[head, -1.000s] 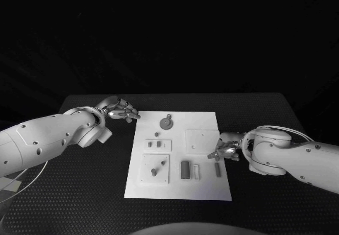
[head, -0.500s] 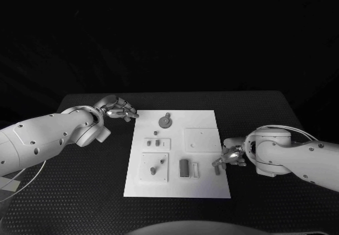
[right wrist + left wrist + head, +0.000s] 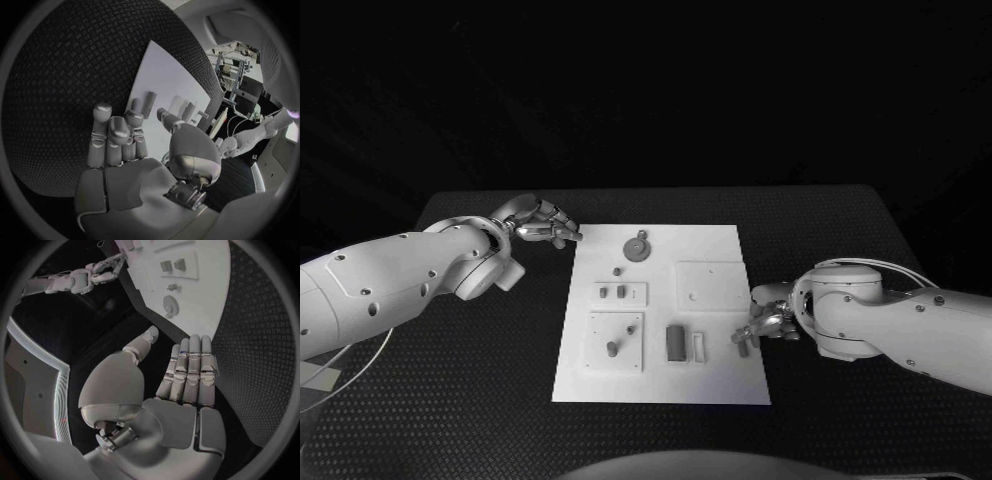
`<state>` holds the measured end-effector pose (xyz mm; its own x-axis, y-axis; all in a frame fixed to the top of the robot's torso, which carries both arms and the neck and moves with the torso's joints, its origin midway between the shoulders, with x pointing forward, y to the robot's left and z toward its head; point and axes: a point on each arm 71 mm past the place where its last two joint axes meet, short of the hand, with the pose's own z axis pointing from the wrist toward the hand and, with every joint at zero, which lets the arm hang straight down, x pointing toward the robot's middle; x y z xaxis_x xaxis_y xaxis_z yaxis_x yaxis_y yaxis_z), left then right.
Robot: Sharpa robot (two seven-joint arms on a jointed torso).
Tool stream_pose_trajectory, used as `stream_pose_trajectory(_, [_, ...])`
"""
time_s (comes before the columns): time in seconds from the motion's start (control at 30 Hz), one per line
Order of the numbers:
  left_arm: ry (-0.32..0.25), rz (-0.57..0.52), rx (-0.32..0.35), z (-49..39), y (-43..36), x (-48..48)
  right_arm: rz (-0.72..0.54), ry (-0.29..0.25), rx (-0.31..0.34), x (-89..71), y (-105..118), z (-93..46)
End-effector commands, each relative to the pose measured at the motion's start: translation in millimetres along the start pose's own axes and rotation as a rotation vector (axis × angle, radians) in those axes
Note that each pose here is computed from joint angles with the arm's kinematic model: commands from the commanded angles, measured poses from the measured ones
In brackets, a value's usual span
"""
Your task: Assemble the parts on the task board
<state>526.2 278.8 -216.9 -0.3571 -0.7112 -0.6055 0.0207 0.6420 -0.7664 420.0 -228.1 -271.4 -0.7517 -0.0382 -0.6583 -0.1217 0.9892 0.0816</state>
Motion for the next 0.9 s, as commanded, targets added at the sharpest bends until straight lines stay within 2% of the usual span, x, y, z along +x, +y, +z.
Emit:
stream_pose_trajectory(0.03, [0.007,-0.002,0.006,-0.1,-1.2,0.6,-0.025,0.007,0.005,2.6,0.9,2.5])
stream_pose_trajectory(0.9, [0.007,-0.001,0.007,0.0,-1.2,0.5,-0.044,0.034,0.001,15.6,9.3,18.0])
